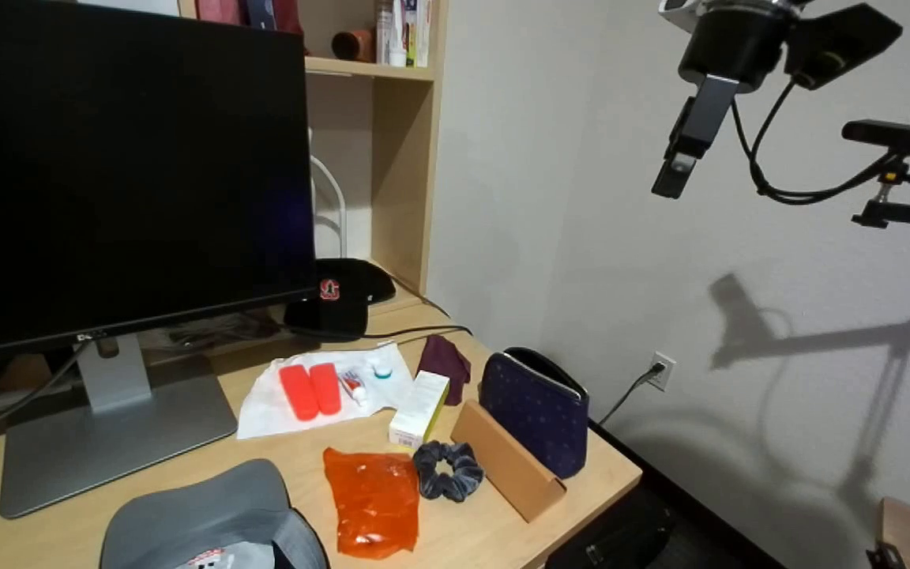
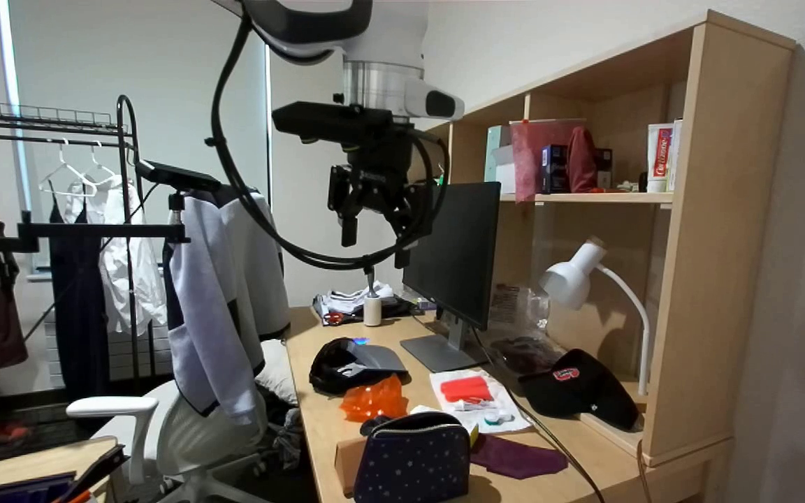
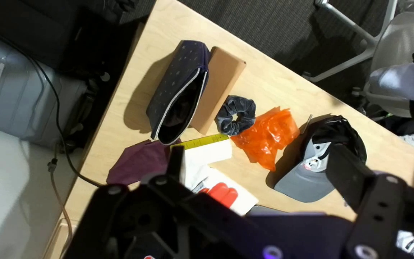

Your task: Put the white object in the blue purse

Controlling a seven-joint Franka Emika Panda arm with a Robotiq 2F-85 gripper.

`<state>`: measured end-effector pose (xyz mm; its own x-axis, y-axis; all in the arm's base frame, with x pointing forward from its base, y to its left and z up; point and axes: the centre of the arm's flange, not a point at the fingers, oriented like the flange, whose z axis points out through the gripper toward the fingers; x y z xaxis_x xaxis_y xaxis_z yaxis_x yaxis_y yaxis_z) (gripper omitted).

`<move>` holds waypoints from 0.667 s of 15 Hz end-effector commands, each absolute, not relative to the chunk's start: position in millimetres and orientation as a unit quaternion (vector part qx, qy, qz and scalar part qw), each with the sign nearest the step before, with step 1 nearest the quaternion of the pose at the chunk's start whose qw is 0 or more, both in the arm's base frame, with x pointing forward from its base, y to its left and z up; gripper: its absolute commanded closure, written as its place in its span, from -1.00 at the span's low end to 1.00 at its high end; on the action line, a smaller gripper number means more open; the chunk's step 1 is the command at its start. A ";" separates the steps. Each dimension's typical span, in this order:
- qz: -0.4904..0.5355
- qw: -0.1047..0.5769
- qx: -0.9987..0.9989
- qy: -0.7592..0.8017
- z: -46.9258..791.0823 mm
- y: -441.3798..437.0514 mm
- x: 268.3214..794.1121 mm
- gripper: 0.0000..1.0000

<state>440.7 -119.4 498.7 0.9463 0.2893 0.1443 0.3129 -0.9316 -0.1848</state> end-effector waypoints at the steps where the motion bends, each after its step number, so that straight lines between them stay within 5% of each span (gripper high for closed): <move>1: -0.050 0.087 -0.978 -0.180 491.9 -99.0 492.0 -1.00; 10: -0.033 0.056 -0.981 -0.185 441.8 -67.3 608.1 -1.00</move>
<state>566.9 -66.4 447.7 0.9278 0.3644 0.0805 0.3712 -0.9231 -0.1004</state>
